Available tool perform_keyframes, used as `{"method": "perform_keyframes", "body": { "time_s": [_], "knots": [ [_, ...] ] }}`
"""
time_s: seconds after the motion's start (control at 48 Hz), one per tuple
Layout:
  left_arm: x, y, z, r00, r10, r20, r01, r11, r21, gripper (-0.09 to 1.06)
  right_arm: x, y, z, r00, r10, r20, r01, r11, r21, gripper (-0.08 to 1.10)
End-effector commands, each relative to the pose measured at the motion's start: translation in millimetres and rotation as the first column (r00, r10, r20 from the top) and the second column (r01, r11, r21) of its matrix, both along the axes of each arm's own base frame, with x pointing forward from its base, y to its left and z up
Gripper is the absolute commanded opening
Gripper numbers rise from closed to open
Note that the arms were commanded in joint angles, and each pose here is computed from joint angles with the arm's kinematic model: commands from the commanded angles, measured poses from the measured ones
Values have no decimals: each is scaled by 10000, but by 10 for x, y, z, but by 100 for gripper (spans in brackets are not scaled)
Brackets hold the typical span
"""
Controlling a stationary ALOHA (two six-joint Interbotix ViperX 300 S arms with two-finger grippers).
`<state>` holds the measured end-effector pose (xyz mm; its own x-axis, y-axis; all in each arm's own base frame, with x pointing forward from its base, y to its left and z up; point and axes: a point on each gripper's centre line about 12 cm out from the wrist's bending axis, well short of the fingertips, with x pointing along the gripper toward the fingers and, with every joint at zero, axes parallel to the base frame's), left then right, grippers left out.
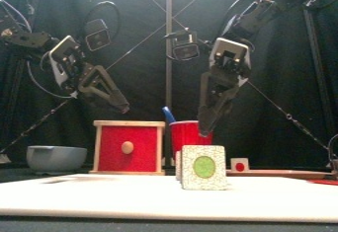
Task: Place sushi on board then cut the sushi with the knife then place the pieces on the plate
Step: Place the 4 sushi pieces on the plate
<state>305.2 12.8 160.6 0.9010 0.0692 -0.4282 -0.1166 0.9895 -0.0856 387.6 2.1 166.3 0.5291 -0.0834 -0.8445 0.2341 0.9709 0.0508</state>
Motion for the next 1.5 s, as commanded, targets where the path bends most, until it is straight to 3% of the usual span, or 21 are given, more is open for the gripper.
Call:
{"method": "perform_keyframes", "body": {
  "time_s": [0.021, 0.646, 1.0, 1.333, 1.5],
  "knots": [
    [29, 14, 54, 9997, 81, 215, -81, 10000, -31, 60, 141, 54, 120, 9989, 79, 471, -83, 9999, 90, 87],
    [11, 13, 25, 9999, 58, 90, -58, 10000, 4, 60, 373, 127, -219, 9999, 126, -4, -126, 9996, 271, 85],
    [7, 13, 20, 9999, 71, 76, -71, 10000, -25, 60, 316, 109, -227, 10000, 8, -52, -6, 9993, 365, 66],
    [7, 13, 20, 10000, 58, 74, -58, 10000, 3, 60, -309, -366, 232, 9890, -1473, 153, 1463, 9879, 507, 65],
    [7, 17, 20, 9999, 80, 75, -80, 10000, -11, 60, -718, -730, 315, 9632, -2680, -210, 2686, 9626, 357, 65]
  ]
}}
